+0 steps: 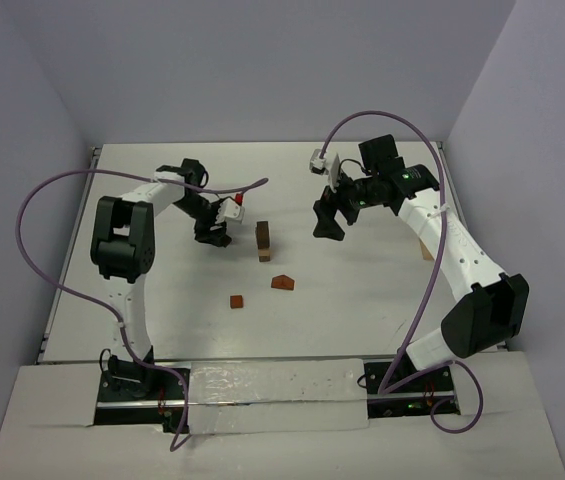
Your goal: Build the wood block tower
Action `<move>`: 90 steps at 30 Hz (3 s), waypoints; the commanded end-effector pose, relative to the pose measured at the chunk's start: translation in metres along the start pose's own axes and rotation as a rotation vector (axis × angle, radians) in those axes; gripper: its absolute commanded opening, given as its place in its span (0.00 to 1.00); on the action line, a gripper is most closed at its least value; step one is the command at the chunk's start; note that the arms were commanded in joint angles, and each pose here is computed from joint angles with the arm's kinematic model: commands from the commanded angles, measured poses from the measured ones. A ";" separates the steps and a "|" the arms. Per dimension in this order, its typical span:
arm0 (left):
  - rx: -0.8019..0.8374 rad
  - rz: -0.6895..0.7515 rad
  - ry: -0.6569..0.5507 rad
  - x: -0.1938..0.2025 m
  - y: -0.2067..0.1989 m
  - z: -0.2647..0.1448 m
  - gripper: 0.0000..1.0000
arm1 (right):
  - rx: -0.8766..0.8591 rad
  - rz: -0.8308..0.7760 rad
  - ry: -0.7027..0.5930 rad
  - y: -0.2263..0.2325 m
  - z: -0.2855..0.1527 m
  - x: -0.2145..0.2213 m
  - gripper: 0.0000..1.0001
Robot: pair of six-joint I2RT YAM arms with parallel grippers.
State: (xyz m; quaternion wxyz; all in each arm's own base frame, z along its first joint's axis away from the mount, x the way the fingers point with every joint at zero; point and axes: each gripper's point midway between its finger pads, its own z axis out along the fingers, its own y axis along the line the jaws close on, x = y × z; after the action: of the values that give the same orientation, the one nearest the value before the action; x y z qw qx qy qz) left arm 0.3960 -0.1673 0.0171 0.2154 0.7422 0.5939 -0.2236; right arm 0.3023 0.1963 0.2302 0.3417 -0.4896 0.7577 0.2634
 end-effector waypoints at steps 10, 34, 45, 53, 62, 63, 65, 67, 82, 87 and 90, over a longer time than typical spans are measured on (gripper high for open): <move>-0.010 0.053 -0.013 -0.008 -0.001 0.014 0.48 | 0.000 -0.021 -0.029 0.002 -0.006 -0.004 1.00; -0.335 -0.360 -0.156 -0.110 0.018 -0.108 0.00 | 0.056 0.075 -0.054 0.003 -0.012 0.003 1.00; -0.340 -0.314 -0.172 -0.171 0.010 -0.105 0.11 | 0.080 0.109 -0.039 -0.005 -0.013 0.011 1.00; -0.288 -0.288 -0.151 -0.180 0.002 -0.083 0.17 | 0.085 0.113 -0.039 -0.007 -0.013 0.012 1.00; -0.247 -0.261 -0.136 -0.187 -0.002 -0.067 0.23 | 0.079 0.120 -0.042 -0.008 -0.012 0.011 1.00; -0.238 -0.261 -0.131 -0.186 -0.001 -0.064 0.23 | 0.077 0.122 -0.041 -0.008 -0.011 0.011 1.00; -0.228 -0.253 -0.131 -0.188 0.001 -0.062 0.23 | 0.077 0.124 -0.040 -0.009 -0.011 0.011 1.00; -0.217 -0.249 -0.127 -0.188 0.001 -0.059 0.23 | 0.077 0.125 -0.037 -0.010 -0.010 0.012 1.00; -0.140 -0.245 -0.094 -0.180 -0.004 -0.039 0.27 | 0.077 0.132 -0.033 -0.013 -0.007 0.013 1.00; -0.136 -0.248 -0.086 -0.179 -0.004 -0.035 0.27 | 0.077 0.137 -0.033 -0.014 -0.007 0.013 1.00; -0.134 -0.252 -0.088 -0.179 -0.002 -0.033 0.28 | 0.074 0.137 -0.036 -0.012 -0.007 0.012 1.00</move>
State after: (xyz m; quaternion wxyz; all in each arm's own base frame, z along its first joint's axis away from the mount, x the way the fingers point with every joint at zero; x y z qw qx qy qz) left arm 0.3570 -0.2770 0.1349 0.2429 0.6275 0.7020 -0.2335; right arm 0.2989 0.1775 0.2129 0.3334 -0.4231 0.7997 0.2650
